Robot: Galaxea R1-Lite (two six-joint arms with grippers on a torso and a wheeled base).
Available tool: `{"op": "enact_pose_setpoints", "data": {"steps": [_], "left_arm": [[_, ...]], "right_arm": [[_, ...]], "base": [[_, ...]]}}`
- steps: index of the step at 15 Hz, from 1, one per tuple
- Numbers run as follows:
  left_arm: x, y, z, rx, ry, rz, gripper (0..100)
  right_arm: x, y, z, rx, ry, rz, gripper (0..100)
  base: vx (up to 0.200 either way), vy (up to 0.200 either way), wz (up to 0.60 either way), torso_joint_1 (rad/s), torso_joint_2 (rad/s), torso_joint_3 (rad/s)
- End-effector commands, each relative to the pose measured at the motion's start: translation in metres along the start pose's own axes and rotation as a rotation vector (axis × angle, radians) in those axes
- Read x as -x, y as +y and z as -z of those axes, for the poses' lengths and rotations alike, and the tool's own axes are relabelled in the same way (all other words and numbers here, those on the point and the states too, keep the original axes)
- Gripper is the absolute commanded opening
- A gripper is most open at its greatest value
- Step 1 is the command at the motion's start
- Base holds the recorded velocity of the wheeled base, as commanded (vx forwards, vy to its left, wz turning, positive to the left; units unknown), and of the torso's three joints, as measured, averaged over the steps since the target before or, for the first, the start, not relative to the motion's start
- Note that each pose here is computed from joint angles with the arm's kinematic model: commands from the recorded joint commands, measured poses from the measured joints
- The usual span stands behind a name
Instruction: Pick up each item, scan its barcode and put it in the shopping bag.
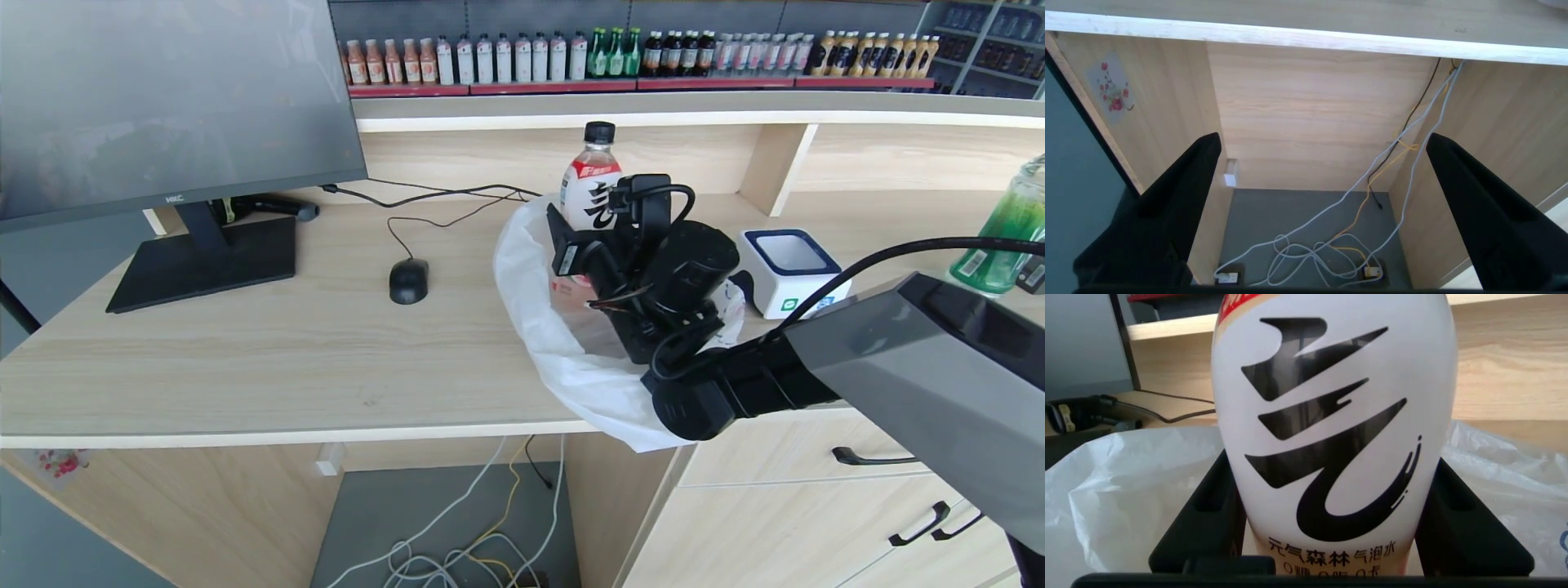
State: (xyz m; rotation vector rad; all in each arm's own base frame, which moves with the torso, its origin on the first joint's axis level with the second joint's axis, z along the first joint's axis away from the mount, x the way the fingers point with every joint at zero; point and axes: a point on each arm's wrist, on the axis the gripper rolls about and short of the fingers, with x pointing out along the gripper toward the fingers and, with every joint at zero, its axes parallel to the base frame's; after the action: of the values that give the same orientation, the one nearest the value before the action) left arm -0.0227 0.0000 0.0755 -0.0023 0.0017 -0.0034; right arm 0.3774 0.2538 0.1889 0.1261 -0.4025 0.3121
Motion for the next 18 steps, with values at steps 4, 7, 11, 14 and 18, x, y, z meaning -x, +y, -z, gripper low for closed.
{"op": "enact_pose_setpoints", "data": {"steps": [4,7,11,14,18], "left_arm": [[0.0,0.0,0.0,0.001,0.0,0.0,100],[0.0,0.0,0.0,0.001,0.0,0.0,100],[0.0,0.0,0.0,0.001,0.0,0.0,100],[0.0,0.0,0.0,0.001,0.0,0.0,100],[0.0,0.0,0.0,0.001,0.0,0.0,100]], "right_arm": [[0.0003,0.0004,0.0047,0.003,0.008,-0.001,0],[0.0006,0.0004,0.0073,0.003,0.013,-0.001,0],[0.0009,0.0006,0.0111,0.005,0.021,-0.001,0],[0.0011,0.0006,0.0114,0.005,0.022,-0.002,0],[0.001,0.0002,0.0061,0.008,0.021,0.0,0]], "base": [[0.0,0.0,0.0,0.0,0.0,0.0],[0.0,0.0,0.0,0.0,0.0,0.0],[0.0,0.0,0.0,0.0,0.0,0.0],[0.0,0.0,0.0,0.0,0.0,0.0],[0.0,0.0,0.0,0.0,0.0,0.0]]}}
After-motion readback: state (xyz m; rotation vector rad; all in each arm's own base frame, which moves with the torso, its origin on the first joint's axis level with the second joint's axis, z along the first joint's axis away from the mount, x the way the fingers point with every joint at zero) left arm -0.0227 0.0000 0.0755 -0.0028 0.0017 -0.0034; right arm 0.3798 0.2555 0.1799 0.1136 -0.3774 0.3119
